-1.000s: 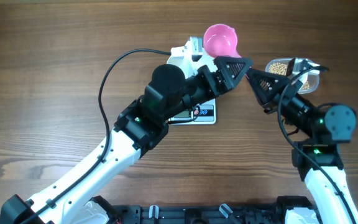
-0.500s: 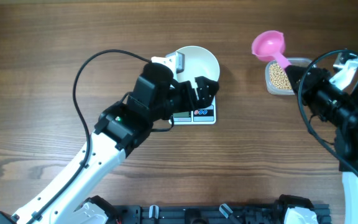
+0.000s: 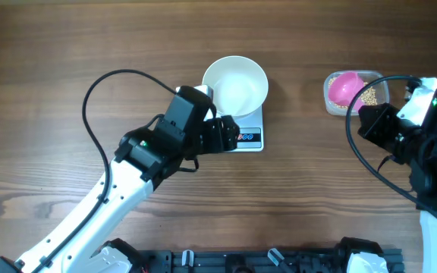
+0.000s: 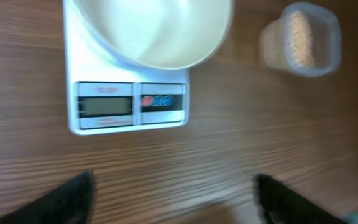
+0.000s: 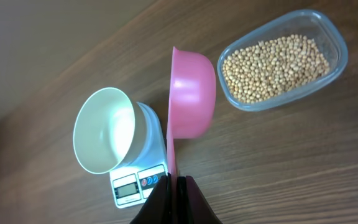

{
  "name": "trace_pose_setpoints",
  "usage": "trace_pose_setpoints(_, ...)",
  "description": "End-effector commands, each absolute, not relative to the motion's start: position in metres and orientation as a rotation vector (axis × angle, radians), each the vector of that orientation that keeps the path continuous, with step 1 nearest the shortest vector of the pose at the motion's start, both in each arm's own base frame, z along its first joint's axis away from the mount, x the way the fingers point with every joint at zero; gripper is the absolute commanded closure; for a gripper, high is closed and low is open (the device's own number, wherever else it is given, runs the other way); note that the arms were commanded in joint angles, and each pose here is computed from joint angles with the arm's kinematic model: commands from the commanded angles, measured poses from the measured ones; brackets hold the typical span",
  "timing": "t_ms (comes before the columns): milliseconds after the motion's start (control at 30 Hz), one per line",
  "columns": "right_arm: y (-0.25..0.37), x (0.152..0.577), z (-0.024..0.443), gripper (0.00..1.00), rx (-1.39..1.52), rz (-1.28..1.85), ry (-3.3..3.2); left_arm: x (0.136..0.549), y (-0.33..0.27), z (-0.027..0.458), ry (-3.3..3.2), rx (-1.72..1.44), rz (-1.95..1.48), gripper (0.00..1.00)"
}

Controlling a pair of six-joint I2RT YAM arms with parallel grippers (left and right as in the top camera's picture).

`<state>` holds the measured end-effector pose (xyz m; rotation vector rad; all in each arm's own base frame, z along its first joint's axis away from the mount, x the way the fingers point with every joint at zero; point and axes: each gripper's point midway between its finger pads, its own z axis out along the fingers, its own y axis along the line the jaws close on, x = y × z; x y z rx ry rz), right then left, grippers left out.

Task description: Scoop item into bowl and weigh 150g on scale

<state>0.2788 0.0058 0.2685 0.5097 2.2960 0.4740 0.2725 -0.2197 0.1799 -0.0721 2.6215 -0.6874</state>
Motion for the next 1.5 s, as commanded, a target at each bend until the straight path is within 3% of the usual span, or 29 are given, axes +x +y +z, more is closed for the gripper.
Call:
trace_pose_setpoints(0,0.001,0.282,0.274,0.96,0.45,0.419,2.286,0.288,-0.199,0.171,2.594,-0.118,-0.502,0.0)
trace_pose_setpoints(133,0.0,0.285,0.277,0.96,0.435,0.413,2.27,0.293,-0.192,0.168,2.583,-0.137,-0.442,0.01)
trace_pose_setpoints(200,0.0,0.288,0.28,0.96,0.408,0.404,2.257,0.292,-0.192,0.163,2.599,-0.137,-0.43,0.39)
trace_pose_setpoints(233,0.0,0.289,0.281,0.96,0.393,0.397,2.25,0.291,-0.191,0.159,2.61,-0.137,-0.422,0.64)
trace_pose_setpoints(300,-0.001,0.293,0.286,0.96,0.364,0.381,2.231,0.291,-0.191,0.147,2.64,-0.137,-0.4,0.96)
trace_pose_setpoints(500,-0.002,0.297,0.29,0.96,0.189,0.297,2.216,0.282,-0.191,0.105,2.755,-0.102,-0.307,0.96)
trace_pose_setpoints(667,-0.002,0.296,0.289,0.96,0.253,0.329,2.221,0.278,-0.199,0.074,2.822,0.177,-0.228,0.96)
trace_pose_setpoints(833,-0.003,0.304,0.3,0.96,0.284,0.345,2.164,0.273,-0.251,0.082,2.742,0.518,-0.573,0.96)
trace_pose_setpoints(1467,-0.036,0.306,0.298,0.96,0.355,0.125,2.149,0.273,-0.271,0.043,2.772,0.593,-0.556,0.96)
